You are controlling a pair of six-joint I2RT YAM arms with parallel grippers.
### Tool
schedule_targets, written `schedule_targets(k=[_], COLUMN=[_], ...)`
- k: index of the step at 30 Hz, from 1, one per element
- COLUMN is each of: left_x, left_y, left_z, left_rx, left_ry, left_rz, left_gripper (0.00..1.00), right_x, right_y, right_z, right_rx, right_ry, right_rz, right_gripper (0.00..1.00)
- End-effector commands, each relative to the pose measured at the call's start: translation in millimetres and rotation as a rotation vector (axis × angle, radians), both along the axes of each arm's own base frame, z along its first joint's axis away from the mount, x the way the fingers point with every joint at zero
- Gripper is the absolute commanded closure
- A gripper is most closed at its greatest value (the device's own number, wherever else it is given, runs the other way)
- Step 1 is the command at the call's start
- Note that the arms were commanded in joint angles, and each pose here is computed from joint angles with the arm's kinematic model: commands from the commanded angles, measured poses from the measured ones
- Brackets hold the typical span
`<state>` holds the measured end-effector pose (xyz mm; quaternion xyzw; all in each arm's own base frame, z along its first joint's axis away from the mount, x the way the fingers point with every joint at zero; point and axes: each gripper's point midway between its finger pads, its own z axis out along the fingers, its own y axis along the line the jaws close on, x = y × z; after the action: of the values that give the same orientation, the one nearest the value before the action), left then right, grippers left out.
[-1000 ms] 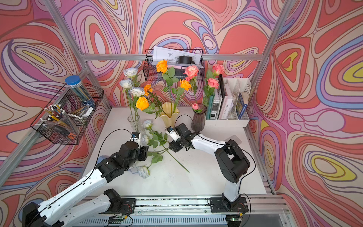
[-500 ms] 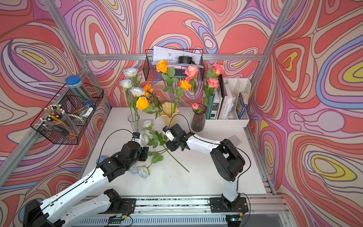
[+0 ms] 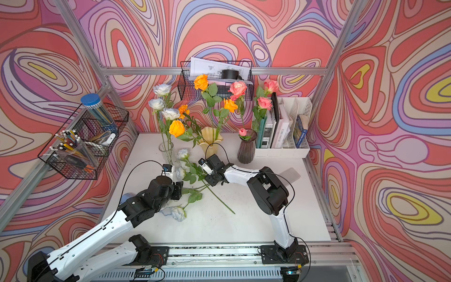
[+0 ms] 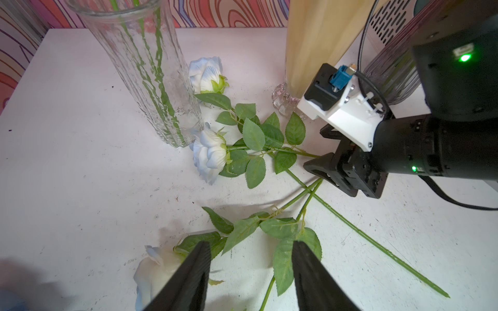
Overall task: Arrange the flowers in different vases according to their colors
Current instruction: Pick up the flower at the center of the board.
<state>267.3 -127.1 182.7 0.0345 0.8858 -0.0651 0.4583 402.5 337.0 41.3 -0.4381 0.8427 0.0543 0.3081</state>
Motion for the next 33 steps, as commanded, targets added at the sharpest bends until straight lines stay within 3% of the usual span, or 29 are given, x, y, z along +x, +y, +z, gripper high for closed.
schedule_targets(k=[1,13,15,21,33], left_x=[-2,-1,-1,-3,-3], left_y=[5,6,6,10,13], left_z=[-1,-1,-1,0,1], left_rx=[0.031,0.045,0.044,0.048,0.051], left_ry=[-0.009,-0.012,-0.012,-0.019,-0.022], left_rz=[0.004,0.002,0.002,0.013,0.024], left_gripper=[0.45,0.45,0.45,0.45,0.45], right_x=[11,19,17,12,22], right_y=[8,2,2,0,27], right_z=[-4,-21,-25,-33,22], right_rx=[-0.005,-0.013,-0.015,-0.013,0.141], right_ry=[-0.027,0.006,0.014,0.029,-0.072], right_rz=[0.019,0.013,0.017,0.018,0.077], right_gripper=[0.34,0.37,0.41,0.66,0.82])
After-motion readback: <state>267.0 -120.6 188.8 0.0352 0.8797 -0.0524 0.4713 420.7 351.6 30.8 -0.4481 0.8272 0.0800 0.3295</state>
